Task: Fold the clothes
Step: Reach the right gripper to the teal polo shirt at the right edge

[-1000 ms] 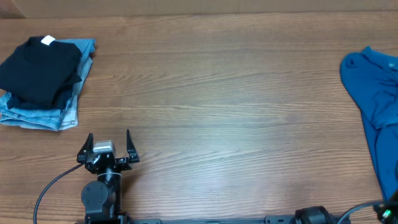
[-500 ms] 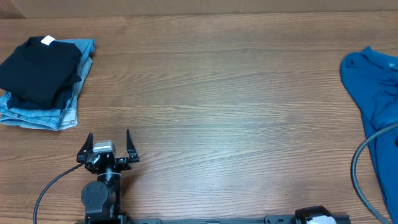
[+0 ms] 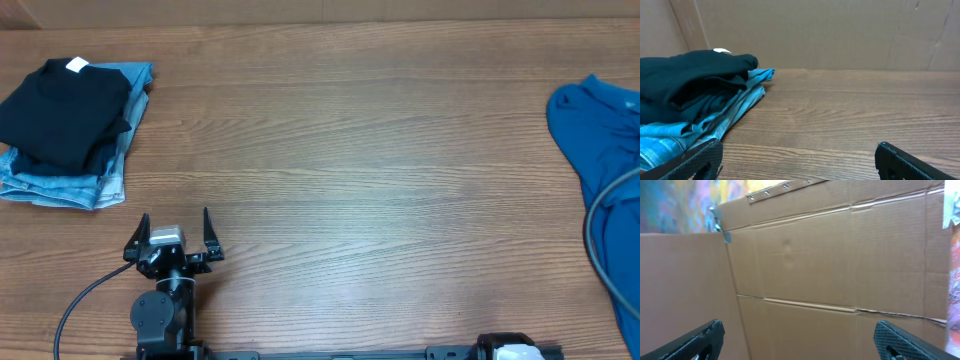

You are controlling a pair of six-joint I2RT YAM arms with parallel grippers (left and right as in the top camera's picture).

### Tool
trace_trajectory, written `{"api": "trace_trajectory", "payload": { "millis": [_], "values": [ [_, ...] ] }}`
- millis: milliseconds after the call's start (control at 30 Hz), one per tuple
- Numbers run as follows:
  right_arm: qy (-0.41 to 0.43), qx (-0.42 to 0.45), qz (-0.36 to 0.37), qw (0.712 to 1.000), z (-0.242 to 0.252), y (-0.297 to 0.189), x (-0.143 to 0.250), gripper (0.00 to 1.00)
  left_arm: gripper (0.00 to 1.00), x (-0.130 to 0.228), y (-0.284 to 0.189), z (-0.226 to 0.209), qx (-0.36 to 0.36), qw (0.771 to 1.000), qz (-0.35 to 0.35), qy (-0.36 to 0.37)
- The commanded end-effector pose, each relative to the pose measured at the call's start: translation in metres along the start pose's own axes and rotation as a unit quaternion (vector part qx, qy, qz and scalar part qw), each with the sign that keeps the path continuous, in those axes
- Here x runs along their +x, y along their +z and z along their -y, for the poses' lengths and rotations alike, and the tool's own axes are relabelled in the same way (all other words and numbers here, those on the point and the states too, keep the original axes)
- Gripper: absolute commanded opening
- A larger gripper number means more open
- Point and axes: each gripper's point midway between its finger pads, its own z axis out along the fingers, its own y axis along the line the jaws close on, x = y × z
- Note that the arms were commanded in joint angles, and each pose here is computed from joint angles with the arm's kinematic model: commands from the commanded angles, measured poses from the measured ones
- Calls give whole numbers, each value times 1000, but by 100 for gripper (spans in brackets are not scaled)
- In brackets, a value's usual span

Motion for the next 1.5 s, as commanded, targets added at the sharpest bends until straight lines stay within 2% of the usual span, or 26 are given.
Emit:
{"api": "trace_trajectory", "payload": {
  "millis": [0,167,300,400,500,600,733,1033,1133,1333,1467],
  "values": [
    [-29,16,-1,999,-7,24,8,100,100,-1,0,0,-2,1000,5,-5],
    [-86,-20,-57,994,-20,75,58,100,100,-1,0,0,-2,1000,4,-5],
    [-25,-84,-173,981,-12,129,134,100,100,-1,0,0,-2,1000,4,-5],
    [41,-119,-288,949,4,163,208,100,100,-1,0,0,-2,1000,5,-5],
    [52,-108,-397,910,19,184,290,100,100,-1,0,0,-2,1000,4,-5],
    [49,-95,-472,875,21,189,351,100,100,-1,0,0,-2,1000,4,-5],
    [40,-93,-530,842,12,193,411,100,100,-1,0,0,-2,1000,4,-5],
    [72,-132,-612,777,-8,185,490,100,100,-1,0,0,-2,1000,5,-5],
    [46,-187,-621,759,-28,176,505,96,100,-1,0,0,-2,1000,4,-5],
    [-41,-225,-591,774,-87,175,524,93,100,-1,0,0,-2,1000,4,-5],
    [-90,-217,-576,783,-112,175,545,93,100,-1,0,0,-2,1000,4,-5]
  ]
}}
